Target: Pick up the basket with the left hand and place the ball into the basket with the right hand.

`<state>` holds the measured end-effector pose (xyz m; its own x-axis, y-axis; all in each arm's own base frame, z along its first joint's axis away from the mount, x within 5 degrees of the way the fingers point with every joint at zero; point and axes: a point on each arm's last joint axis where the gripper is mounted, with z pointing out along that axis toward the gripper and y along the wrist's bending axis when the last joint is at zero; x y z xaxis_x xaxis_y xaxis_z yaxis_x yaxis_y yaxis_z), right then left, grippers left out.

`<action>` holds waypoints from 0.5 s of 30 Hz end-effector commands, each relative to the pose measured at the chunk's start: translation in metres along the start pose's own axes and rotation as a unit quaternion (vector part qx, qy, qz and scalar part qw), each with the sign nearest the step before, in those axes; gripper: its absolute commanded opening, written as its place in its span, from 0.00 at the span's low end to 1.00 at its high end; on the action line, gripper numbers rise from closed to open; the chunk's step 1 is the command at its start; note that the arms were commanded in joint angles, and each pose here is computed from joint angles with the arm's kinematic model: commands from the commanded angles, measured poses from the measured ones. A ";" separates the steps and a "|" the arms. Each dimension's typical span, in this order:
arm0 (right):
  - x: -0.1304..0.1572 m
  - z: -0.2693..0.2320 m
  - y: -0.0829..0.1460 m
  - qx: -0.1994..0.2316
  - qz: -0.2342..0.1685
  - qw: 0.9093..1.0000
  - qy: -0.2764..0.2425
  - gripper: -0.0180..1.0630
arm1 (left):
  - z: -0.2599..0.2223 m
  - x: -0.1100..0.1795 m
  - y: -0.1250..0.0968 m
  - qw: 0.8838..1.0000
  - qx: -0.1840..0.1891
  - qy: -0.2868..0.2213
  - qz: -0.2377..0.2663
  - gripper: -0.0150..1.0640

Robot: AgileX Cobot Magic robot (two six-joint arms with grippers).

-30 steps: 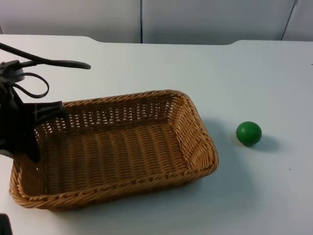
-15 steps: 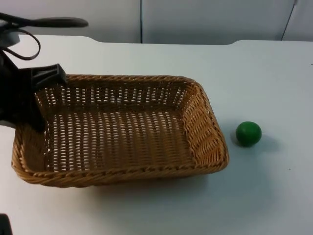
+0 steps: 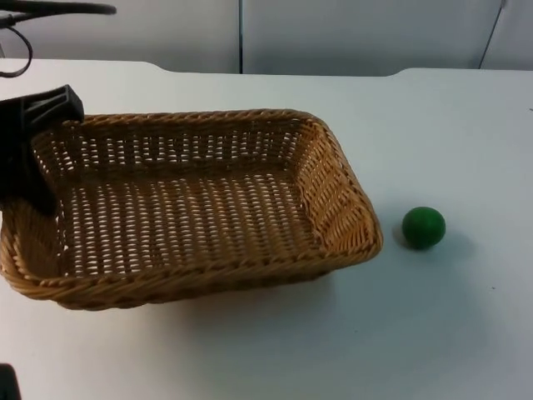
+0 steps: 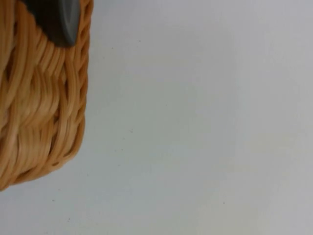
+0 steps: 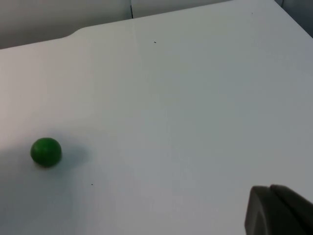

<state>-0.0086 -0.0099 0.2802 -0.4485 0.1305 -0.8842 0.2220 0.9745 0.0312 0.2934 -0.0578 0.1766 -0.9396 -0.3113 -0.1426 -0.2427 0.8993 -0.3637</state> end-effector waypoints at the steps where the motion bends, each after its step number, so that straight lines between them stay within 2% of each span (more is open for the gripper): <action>1: 0.001 0.001 0.000 0.004 0.001 1.000 -0.004 0.01 | -0.005 0.000 -0.006 0.999 0.029 -0.006 -0.020 0.01; 4: 0.001 0.001 0.000 0.004 0.001 1.000 -0.004 0.01 | -0.006 -0.001 -0.010 0.998 0.053 -0.011 -0.018 0.01; 15: 0.001 0.001 0.000 0.004 0.001 1.000 -0.004 0.01 | -0.006 -0.002 -0.011 0.998 0.055 -0.016 -0.013 0.01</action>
<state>-0.0086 -0.0099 0.2802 -0.4485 0.1305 -0.8842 0.2220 0.9745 0.0312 0.2960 -0.0637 0.1798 -0.9359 -0.3199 -0.1477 -0.2276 0.8689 -0.4397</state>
